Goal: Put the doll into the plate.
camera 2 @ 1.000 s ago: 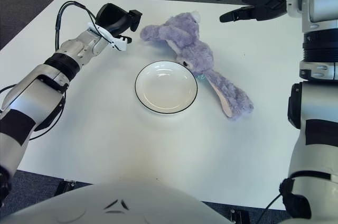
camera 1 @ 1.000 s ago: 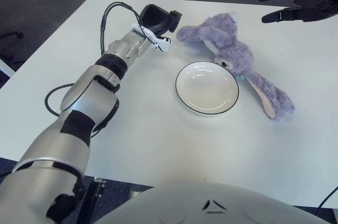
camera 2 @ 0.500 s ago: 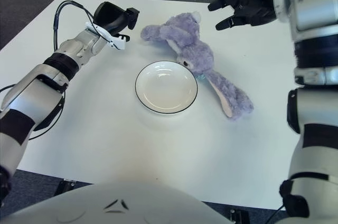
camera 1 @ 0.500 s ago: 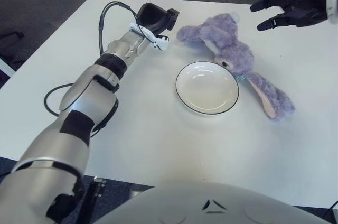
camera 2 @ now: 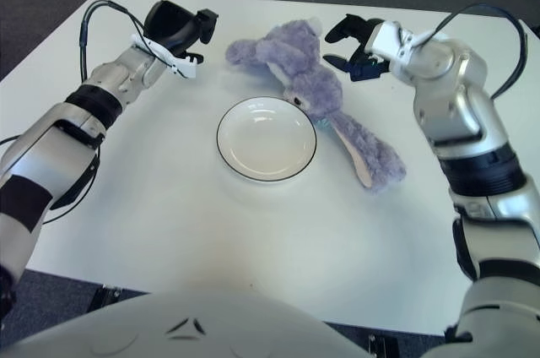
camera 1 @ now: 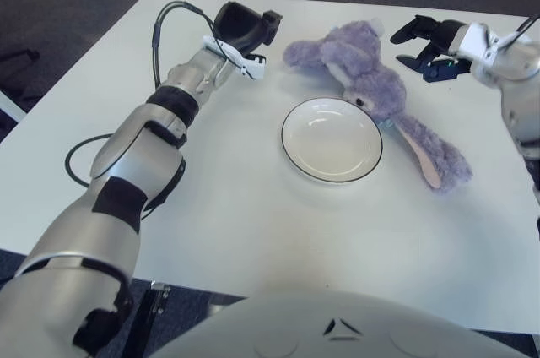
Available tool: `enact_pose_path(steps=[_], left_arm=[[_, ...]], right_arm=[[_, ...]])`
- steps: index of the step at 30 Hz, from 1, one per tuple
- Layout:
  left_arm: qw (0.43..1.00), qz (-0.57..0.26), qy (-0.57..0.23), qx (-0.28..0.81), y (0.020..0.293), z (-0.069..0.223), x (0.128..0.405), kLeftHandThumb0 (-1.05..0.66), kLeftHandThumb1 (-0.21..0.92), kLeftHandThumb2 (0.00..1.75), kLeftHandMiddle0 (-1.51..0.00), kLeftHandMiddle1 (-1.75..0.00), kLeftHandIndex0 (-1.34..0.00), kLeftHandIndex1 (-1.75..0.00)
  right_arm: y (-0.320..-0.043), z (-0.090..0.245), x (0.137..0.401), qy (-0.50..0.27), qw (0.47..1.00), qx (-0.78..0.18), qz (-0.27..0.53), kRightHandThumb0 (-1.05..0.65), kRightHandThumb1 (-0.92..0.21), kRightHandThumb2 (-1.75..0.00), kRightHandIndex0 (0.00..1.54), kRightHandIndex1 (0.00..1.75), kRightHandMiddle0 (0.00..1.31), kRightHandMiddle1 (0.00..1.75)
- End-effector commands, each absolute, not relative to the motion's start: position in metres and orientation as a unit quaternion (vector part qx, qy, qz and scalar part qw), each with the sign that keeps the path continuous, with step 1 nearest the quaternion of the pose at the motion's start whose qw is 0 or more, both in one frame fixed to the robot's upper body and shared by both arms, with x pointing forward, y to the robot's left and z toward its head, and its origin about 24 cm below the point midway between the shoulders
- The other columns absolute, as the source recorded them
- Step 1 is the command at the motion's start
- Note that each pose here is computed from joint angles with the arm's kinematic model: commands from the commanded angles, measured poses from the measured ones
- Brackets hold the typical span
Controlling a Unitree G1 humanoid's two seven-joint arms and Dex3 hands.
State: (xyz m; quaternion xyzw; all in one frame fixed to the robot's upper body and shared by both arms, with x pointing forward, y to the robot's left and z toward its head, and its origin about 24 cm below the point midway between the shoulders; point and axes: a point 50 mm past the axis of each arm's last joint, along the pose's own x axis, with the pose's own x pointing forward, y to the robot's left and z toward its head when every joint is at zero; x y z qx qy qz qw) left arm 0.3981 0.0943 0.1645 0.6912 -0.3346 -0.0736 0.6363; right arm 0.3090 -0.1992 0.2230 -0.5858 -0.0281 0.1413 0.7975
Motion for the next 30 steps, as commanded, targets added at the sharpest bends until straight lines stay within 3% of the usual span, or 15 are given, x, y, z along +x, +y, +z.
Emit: enact_pose_path(steps=[1,13,30], left_arm=[[0.632,-0.074,-0.342,0.692,0.093,0.159,0.395,-0.55,0.17,1.5,-1.36,-1.75,-0.74,-1.75],[0.633,-0.077,-0.348,0.687,0.09,0.159,0.392,-0.55,0.17,1.5,-1.37,-1.75,-0.75,-1.75],[0.632,-0.077,-0.348,0.688,0.088,0.156,0.389,-0.54,0.18,1.49,-1.36,-1.75,-0.73,-1.75]], right_arm=[[-0.188,0.214,0.296,-0.098,0.748,-0.639,0.147,-0.96,-0.92,-0.78,0.05,1.3,0.0,0.99],[-0.192,0.192,0.294,-0.14,0.751,-0.631,0.135,-1.04,-0.92,-0.68,0.0,0.67,0.0,0.9],[-0.191,0.182,0.287,-0.162,0.775,-0.59,0.158,-1.05,-0.92,-0.67,0.0,0.18,0.0,0.67]])
